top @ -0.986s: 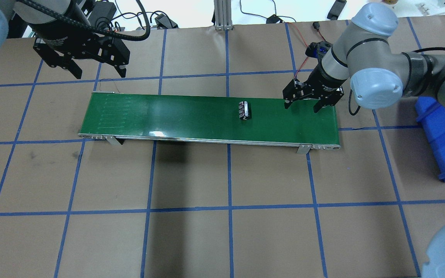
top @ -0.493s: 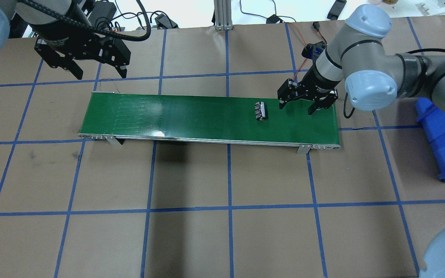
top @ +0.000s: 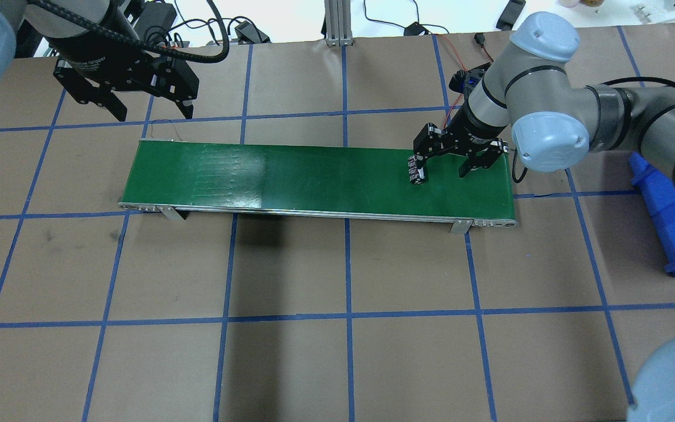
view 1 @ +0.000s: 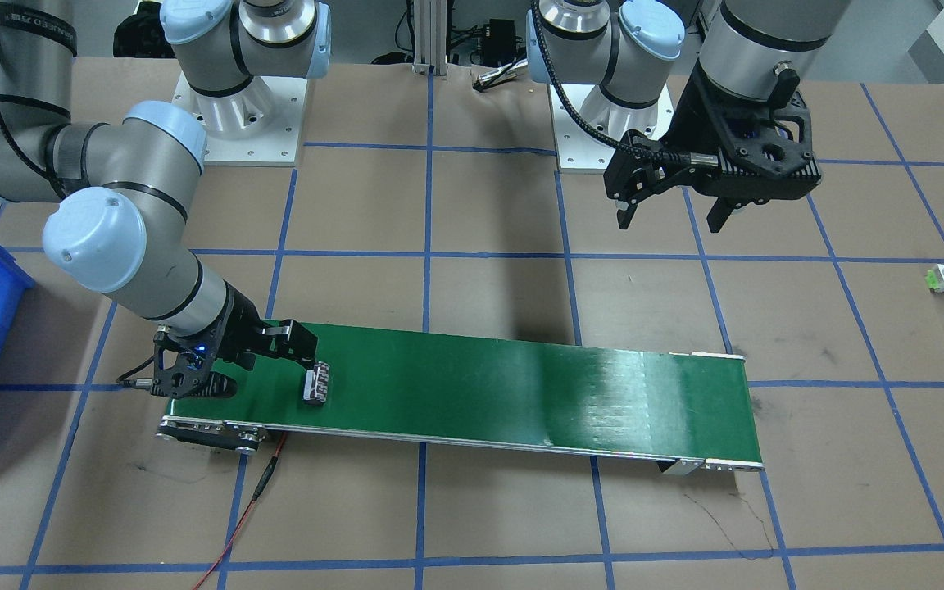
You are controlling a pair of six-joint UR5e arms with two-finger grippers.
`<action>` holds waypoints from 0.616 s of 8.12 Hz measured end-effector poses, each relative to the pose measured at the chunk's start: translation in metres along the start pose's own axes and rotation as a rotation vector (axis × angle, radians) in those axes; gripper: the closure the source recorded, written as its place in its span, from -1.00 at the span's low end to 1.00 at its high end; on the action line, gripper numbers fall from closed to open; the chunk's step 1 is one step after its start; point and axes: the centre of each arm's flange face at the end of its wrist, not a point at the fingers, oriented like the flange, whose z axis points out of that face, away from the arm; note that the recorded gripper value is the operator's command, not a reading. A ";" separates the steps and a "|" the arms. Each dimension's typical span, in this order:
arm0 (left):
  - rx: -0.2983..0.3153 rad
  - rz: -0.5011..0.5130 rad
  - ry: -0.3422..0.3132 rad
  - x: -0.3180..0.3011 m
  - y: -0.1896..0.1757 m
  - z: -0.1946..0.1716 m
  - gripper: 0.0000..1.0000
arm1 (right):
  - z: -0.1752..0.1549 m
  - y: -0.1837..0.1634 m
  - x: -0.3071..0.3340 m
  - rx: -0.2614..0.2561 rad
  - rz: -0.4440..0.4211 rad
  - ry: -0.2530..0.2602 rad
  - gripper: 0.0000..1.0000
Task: Move capacitor from left to right
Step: 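Lower the right gripper onto the capacitor and close on it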
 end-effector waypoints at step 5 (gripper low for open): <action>-0.002 0.000 0.000 0.000 -0.001 0.001 -1.00 | 0.012 -0.003 0.010 -0.019 -0.004 0.072 0.99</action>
